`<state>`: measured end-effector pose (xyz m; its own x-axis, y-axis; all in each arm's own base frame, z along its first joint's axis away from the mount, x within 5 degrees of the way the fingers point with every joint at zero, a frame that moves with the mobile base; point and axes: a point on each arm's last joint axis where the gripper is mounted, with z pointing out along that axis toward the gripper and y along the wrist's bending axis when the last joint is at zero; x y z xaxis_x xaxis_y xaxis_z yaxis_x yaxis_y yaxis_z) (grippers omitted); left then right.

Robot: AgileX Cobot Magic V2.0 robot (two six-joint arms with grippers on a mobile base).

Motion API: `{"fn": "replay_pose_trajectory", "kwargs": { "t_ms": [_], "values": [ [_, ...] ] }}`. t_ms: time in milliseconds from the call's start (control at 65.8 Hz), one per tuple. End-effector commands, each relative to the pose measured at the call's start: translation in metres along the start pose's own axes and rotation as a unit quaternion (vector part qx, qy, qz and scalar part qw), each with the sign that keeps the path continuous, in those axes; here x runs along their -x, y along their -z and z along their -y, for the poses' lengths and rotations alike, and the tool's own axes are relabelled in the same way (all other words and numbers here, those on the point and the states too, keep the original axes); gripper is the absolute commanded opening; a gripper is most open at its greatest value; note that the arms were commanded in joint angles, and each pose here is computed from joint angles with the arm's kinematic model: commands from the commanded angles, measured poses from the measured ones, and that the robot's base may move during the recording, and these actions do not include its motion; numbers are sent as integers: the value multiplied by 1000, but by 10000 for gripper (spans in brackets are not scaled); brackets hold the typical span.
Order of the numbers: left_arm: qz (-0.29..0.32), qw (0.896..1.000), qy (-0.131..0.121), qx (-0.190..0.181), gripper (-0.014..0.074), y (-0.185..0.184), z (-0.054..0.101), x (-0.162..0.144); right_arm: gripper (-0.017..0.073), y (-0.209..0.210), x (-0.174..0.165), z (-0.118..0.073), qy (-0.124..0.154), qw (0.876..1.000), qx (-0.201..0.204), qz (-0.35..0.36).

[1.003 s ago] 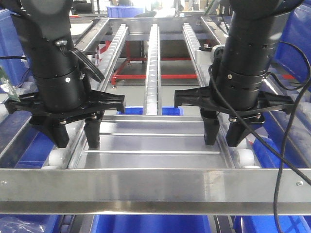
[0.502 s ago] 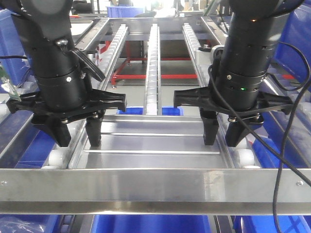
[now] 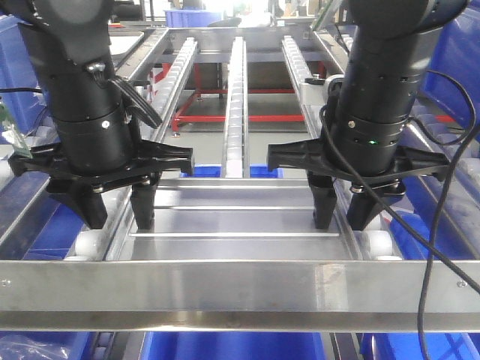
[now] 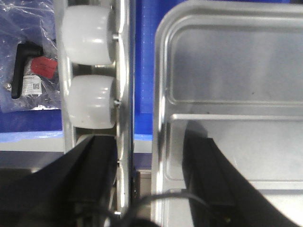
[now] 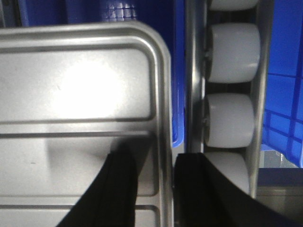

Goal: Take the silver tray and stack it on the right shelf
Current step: 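Close both grippers on the tray's opposite side rims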

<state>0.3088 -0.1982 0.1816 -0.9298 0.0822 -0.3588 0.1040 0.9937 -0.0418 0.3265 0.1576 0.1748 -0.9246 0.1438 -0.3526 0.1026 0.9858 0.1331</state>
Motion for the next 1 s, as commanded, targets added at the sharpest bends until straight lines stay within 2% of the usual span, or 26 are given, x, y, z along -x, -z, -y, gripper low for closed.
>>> {"fn": "replay_pose_trajectory", "kwargs": {
  "t_ms": [0,182,258,319,456,502,532,988],
  "values": [
    [35,999,-1,-16,243,19,3,10,340,20,14,-5,3,999,28,46],
    [35,999,0,-17,243,19,3,10,335,21,14,-5,3,999,28,46],
    [35,999,0,-17,240,19,3,10,272,21,14,-5,3,999,28,46],
    [35,999,0,-17,206,19,3,10,212,21,14,-5,3,999,28,46],
    [35,999,0,-17,11,19,3,10,89,21,14,-5,3,999,28,46],
    [35,999,0,-17,-76,19,3,10,67,21,14,-5,3,999,28,46],
    [35,999,0,-17,-101,19,3,10,71,21,14,-5,3,999,29,46],
    [36,999,0,-18,-94,19,3,10,70,20,14,-5,6,999,27,47]
  ]
}}
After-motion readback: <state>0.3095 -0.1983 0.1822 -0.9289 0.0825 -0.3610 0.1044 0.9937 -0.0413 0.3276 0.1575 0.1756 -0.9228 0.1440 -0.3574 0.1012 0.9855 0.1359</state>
